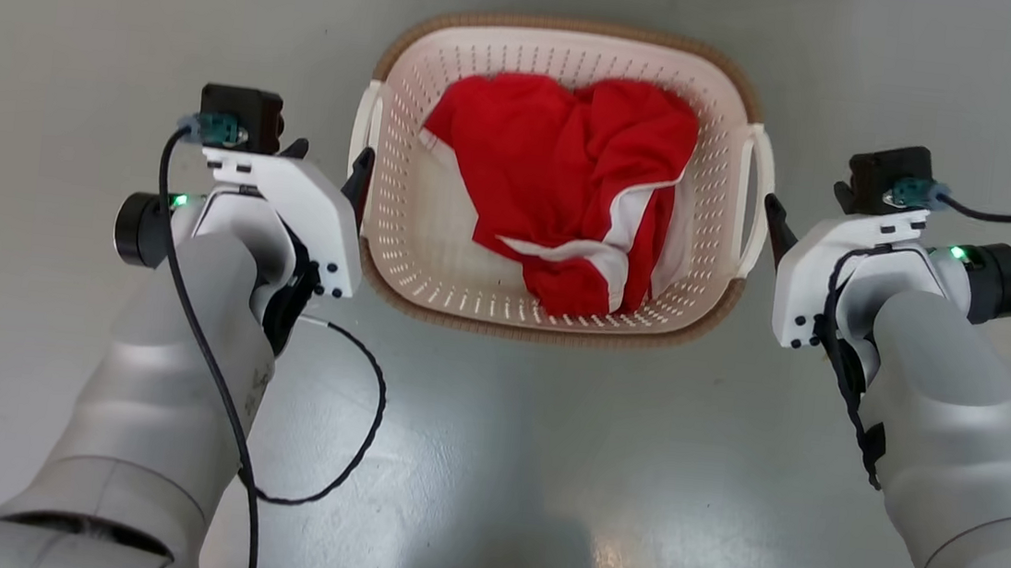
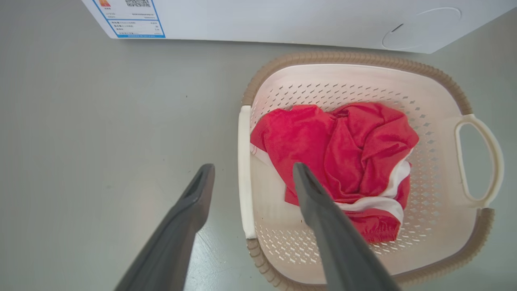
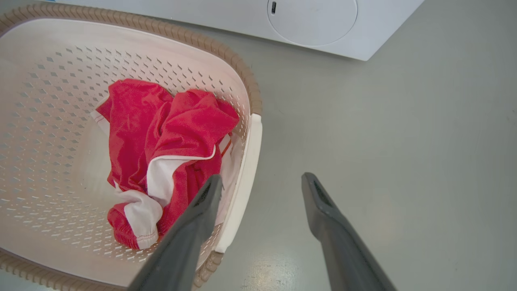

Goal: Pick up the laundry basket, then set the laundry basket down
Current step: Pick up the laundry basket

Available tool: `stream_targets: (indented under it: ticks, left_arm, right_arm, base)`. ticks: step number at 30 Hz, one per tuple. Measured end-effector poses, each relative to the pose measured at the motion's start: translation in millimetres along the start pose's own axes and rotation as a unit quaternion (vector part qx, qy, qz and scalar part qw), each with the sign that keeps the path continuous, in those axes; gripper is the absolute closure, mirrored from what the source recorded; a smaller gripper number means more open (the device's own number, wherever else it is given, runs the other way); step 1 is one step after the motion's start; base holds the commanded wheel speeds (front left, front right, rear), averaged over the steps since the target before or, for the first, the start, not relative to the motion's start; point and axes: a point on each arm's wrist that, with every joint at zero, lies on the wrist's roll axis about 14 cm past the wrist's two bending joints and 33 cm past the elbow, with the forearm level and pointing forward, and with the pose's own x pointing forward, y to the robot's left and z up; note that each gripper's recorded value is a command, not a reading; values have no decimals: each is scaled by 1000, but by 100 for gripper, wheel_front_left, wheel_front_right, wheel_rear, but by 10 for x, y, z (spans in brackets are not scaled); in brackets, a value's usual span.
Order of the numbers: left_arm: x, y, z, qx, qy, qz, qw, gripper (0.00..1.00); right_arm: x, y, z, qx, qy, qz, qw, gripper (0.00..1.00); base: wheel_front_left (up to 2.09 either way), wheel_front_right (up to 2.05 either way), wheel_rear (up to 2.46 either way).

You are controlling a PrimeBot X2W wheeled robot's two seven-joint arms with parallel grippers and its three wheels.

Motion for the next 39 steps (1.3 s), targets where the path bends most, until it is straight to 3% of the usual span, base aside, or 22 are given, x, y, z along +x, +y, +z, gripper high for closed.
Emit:
stream_targets:
  ticks: [5, 16, 39]
  left_arm:
    - [115, 23, -99, -8, 27, 0, 1000, 0]
    - [305, -27, -283, -18, 65, -13, 998, 0]
    - [854, -18, -489, 15, 109, -10, 994, 0]
  right_arm:
    - [125, 84, -184, -7, 42, 14, 999, 0]
    - [346, 146, -197, -12, 49, 26, 998, 0]
    - [859, 240, -378, 5, 71, 47, 996, 0]
  base:
    - [0, 0, 0]
    - [0, 0, 0]
    - [0, 0, 0]
